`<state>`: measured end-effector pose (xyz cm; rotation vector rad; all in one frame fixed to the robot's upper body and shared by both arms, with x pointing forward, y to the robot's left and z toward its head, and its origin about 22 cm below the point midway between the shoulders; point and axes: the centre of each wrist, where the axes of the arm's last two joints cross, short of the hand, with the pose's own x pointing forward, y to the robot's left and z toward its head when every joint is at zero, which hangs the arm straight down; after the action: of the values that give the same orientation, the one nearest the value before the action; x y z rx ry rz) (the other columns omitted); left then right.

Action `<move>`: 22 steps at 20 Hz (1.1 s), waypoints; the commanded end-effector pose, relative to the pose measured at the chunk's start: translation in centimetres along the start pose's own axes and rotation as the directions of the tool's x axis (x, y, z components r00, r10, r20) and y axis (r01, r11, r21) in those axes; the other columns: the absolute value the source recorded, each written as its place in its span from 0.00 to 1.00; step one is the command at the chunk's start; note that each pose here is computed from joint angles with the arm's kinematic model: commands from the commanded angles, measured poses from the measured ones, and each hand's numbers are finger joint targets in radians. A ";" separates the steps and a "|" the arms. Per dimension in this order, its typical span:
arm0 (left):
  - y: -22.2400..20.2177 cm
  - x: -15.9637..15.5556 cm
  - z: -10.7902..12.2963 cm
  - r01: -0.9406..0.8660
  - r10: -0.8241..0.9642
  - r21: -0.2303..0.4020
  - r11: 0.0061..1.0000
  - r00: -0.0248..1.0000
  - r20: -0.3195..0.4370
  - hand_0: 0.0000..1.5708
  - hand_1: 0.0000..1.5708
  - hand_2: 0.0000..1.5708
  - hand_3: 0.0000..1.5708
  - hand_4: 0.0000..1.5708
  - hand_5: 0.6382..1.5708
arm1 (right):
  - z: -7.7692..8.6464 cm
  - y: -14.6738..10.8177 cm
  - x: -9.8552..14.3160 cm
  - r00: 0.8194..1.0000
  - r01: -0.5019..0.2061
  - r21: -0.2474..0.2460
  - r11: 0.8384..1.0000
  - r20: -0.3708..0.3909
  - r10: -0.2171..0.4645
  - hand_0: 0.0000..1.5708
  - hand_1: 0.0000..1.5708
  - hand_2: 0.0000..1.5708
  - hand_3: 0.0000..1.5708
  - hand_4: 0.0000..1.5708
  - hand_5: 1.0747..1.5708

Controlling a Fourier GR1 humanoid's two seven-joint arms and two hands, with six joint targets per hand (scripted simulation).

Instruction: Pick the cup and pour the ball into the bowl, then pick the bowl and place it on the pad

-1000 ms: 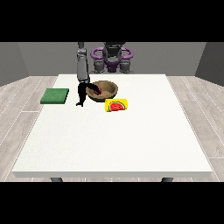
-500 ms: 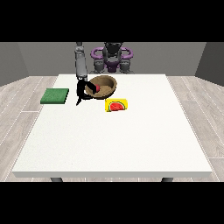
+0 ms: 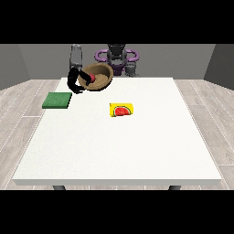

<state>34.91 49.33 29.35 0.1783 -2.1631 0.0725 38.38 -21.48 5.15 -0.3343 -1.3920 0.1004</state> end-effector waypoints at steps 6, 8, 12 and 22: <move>2.8 2.3 0.9 0.034 -0.036 0.025 0.999 0.995 0.095 0.00 0.00 0.00 0.00 0.00 0.96 | -1.7 -9.5 0.5 0.995 -0.078 -0.027 0.997 0.058 0.080 1.00 1.00 1.00 1.00 0.83 0.90; 1.3 2.3 -0.2 0.013 -0.016 0.036 0.999 0.997 0.075 0.00 0.00 0.00 0.00 0.00 0.96 | -2.3 -8.3 2.1 0.997 -0.057 -0.030 0.998 0.045 0.058 1.00 1.00 1.00 1.00 0.83 0.90; 1.4 3.1 -0.1 0.036 -0.041 0.042 0.998 0.991 0.124 0.00 0.00 0.00 0.00 0.00 0.96 | -2.4 -14.7 1.7 0.993 -0.062 -0.045 0.997 0.101 0.066 1.00 1.00 1.00 1.00 0.83 0.91; 1.8 9.6 -1.2 0.030 -0.038 0.034 0.999 0.971 0.237 0.00 0.00 0.00 0.00 0.09 0.96 | -2.2 -21.9 0.1 0.983 0.064 -0.104 0.993 0.179 -0.044 1.00 1.00 1.00 0.60 0.82 0.94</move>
<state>32.17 50.00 34.25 0.2505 -2.3361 0.0639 38.13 -40.42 10.61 -0.3982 -1.5322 0.0449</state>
